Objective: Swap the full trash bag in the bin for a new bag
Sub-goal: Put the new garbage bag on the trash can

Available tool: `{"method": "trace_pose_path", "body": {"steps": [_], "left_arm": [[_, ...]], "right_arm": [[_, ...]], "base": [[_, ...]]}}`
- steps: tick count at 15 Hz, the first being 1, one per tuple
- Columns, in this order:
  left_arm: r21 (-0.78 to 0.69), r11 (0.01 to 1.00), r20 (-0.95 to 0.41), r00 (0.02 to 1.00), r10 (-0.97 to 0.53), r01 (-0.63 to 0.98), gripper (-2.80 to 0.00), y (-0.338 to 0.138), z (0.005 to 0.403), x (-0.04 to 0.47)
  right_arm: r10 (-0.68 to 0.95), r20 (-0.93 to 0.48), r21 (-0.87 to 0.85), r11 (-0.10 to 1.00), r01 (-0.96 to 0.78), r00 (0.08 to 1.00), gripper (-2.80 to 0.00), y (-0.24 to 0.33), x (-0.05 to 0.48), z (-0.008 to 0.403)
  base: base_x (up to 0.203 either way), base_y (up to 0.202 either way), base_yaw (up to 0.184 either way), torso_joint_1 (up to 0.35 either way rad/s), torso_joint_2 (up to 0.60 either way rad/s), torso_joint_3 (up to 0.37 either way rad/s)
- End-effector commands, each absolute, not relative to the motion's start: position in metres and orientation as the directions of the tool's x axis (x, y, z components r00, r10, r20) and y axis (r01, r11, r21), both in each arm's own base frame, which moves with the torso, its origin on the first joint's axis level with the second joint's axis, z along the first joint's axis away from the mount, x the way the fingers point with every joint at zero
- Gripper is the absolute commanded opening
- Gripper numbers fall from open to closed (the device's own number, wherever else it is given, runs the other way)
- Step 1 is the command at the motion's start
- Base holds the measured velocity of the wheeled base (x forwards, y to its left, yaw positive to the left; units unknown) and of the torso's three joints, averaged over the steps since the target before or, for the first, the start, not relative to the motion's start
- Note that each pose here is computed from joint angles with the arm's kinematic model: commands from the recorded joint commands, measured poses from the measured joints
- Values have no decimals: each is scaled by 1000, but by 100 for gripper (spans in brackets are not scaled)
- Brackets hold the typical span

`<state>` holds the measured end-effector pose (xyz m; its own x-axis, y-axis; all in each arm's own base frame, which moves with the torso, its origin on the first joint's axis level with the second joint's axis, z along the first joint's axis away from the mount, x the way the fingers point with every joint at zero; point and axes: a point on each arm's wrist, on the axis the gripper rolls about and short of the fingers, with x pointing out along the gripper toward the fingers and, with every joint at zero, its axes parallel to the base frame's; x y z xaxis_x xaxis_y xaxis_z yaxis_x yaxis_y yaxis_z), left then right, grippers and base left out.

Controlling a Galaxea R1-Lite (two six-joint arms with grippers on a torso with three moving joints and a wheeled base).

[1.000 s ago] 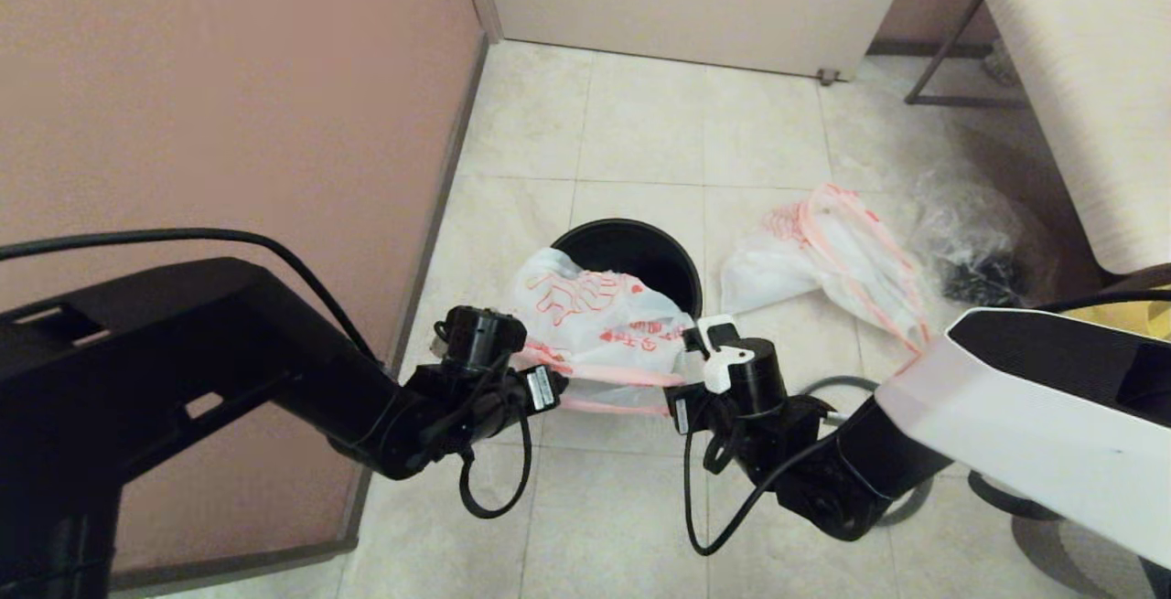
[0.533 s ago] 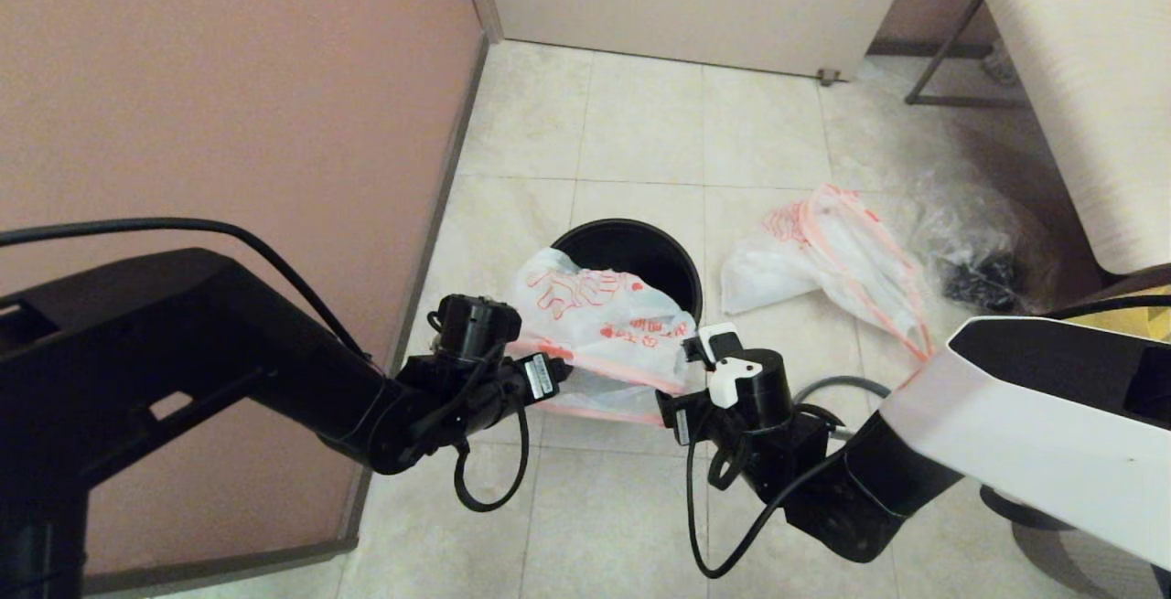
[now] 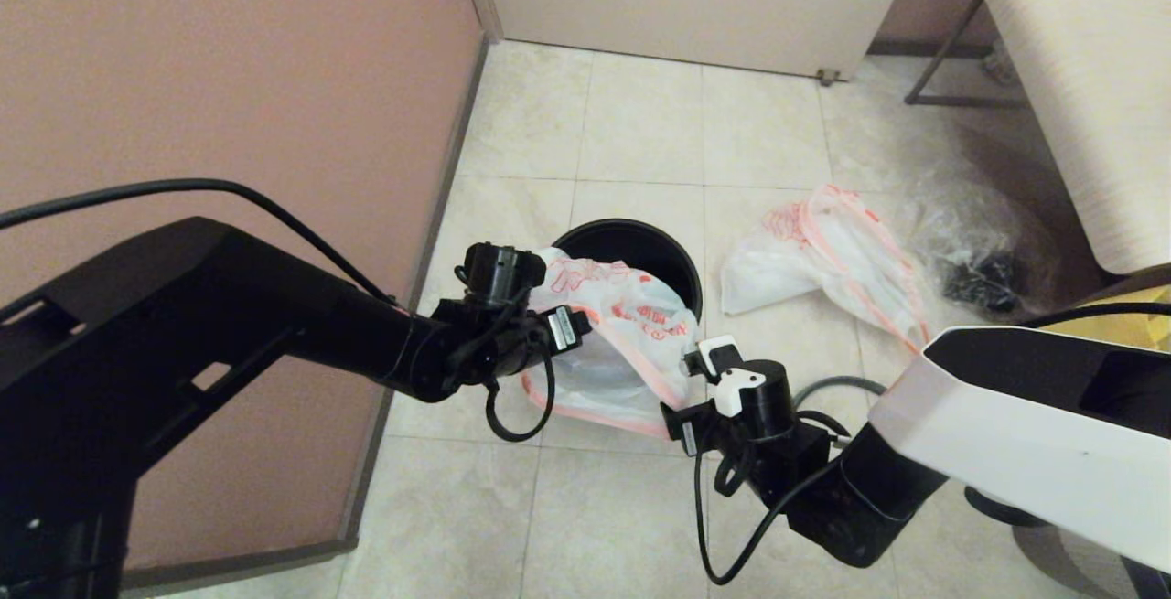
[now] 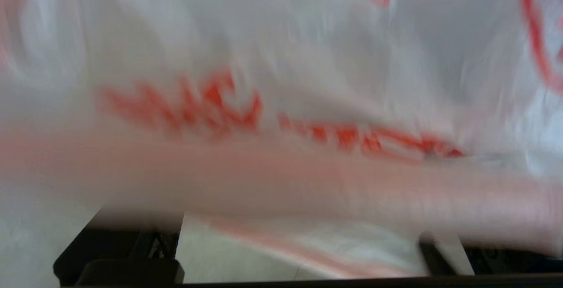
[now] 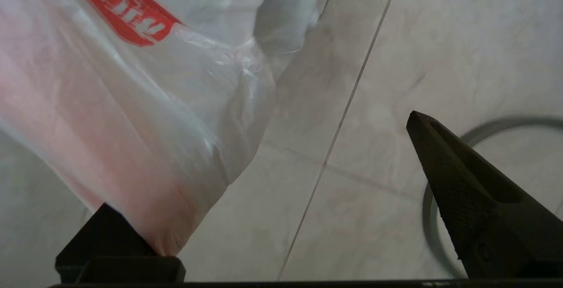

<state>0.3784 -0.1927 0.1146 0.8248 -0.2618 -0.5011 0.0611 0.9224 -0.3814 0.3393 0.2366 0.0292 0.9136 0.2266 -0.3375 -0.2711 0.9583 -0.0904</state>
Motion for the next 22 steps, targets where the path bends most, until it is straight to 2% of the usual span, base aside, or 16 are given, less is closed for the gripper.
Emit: {"method": "trace_pose_path", "body": {"steps": [1,8,11,14,19,22], "left_arm": [[-391,918,-484,834,-264,64,0,-198,122,390],[-396,915,-474,835,-278,80,0,-211,134,405],[-383,921,-509,814,-280,77,0,-212,127,393],[-395,916,-521,803,-290,75,0,-215,125,383],[-403,912,-539,784,-308,81,0,-219,130,362],[-388,919,-576,762,-297,65,0,-214,120,352]], "right_arm": [[206,-331,-100,963,-251,921,0,233,350,23],[211,-283,-102,963,-249,935,0,233,353,34],[237,-298,-101,955,-277,925,0,239,341,34],[253,-250,-84,956,-281,934,0,241,336,36],[289,-284,-96,940,-327,914,0,240,302,42],[303,-286,-93,935,-341,909,0,235,289,46]], "base": [[0,0,0,0,0,0],[0,0,0,0,0,0],[0,0,0,0,0,0],[0,0,0,0,0,0],[0,0,0,0,0,0],[0,0,0,0,0,0]]}}
